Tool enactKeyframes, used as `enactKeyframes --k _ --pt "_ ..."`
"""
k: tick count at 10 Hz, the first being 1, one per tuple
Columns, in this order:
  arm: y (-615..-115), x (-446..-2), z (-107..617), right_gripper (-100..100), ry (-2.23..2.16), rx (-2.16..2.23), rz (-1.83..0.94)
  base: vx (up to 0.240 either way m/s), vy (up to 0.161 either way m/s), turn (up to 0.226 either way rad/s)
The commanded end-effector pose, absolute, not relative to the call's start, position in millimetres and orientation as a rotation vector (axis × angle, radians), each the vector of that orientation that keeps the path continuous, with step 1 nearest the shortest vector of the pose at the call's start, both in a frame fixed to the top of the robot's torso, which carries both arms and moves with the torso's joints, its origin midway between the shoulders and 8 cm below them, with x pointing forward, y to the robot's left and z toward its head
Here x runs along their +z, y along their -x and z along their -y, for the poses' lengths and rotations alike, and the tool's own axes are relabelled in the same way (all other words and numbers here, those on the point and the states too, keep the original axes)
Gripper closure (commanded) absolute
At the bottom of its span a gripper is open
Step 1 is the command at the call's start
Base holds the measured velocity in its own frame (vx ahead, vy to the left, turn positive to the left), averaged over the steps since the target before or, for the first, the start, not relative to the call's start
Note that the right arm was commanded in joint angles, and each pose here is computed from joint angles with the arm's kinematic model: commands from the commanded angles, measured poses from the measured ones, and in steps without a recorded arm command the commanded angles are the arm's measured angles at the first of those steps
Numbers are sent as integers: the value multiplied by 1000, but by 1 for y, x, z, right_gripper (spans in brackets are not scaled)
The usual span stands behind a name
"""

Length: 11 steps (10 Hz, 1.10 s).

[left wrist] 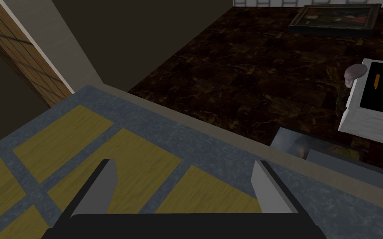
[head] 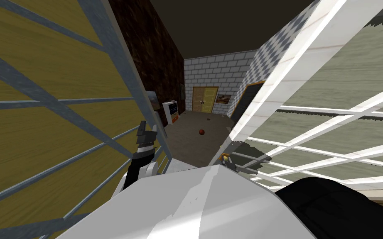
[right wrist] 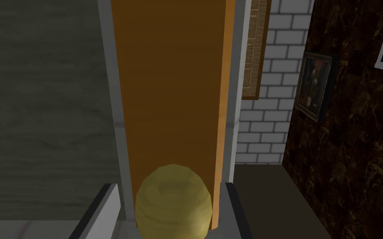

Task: Pull the door open

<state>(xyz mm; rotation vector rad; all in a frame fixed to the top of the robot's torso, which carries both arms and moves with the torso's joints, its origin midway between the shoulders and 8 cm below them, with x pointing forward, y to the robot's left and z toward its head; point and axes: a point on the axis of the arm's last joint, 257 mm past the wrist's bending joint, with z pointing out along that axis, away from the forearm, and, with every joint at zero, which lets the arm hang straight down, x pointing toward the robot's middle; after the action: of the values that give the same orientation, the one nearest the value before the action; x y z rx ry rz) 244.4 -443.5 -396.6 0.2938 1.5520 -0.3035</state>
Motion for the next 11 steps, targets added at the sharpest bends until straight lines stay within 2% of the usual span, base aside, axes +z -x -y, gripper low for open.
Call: enactKeyframes --k 1,6,11 --pt "-247 -395 442 100 -289 -300 -1548 -41 7 31" --pt "-248 -396 440 100 -316 -269 -1541 -9 1 6" --pt "-253 -392 437 100 -416 -158 -1498 -51 4 16"
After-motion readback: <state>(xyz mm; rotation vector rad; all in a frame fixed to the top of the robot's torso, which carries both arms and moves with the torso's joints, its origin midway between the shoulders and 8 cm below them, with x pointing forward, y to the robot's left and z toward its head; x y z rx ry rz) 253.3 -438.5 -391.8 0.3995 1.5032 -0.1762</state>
